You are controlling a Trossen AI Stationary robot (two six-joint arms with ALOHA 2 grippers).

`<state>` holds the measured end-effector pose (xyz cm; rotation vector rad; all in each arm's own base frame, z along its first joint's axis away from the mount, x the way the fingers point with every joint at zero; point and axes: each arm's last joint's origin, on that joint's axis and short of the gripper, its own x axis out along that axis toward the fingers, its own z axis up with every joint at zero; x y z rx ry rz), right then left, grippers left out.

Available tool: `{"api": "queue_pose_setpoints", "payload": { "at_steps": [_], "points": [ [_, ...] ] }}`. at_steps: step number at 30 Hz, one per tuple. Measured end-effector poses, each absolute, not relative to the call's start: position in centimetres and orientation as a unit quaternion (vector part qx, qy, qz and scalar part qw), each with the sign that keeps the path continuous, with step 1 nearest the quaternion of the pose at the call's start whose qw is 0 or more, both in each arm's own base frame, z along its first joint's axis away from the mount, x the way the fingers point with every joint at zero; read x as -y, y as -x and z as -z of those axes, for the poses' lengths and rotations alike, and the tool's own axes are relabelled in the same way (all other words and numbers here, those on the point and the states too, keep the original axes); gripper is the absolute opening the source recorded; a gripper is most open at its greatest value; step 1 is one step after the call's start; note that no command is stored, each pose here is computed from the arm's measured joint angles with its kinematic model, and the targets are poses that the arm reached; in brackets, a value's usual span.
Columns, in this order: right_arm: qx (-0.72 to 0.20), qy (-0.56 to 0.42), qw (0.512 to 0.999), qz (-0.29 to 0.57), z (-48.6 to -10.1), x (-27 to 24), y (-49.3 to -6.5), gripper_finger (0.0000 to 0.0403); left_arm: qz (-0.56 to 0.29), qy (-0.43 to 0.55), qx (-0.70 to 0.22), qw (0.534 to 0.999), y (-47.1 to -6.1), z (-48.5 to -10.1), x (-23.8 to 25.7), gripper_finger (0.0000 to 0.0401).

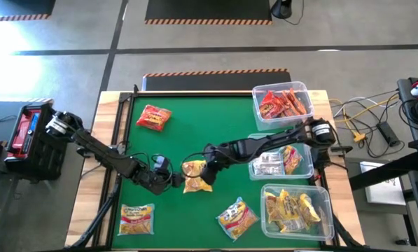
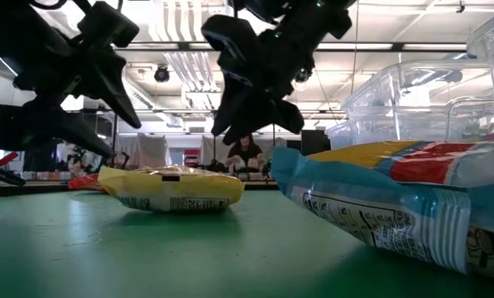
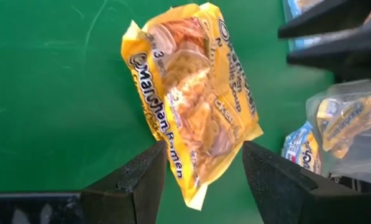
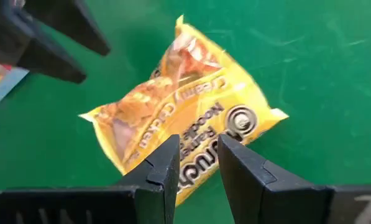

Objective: Sort Maruchan noodles
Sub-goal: Put the center yellow noodle pack into the bottom transparent bin

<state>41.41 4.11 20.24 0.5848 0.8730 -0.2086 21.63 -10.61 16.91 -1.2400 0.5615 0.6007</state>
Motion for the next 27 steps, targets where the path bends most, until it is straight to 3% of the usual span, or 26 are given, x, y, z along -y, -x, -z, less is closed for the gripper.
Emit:
{"api": "queue_pose_setpoints", "payload": {
  "at_steps": [14, 27],
  "points": [
    [-0.464, -0.285, 0.832, 0.105, -17.1, -4.4, -42.8, 0.0098, -0.276, 0.565, -0.208, 0.75, -21.3, -16.8, 11.2, 0.0194],
    [-0.485, -0.307, 0.811, 0.115, -15.5, -4.4, -43.0, 0.0098, -0.263, 0.532, -0.242, 0.767, -21.2, -16.8, 11.4, 0.0194]
  ]
}}
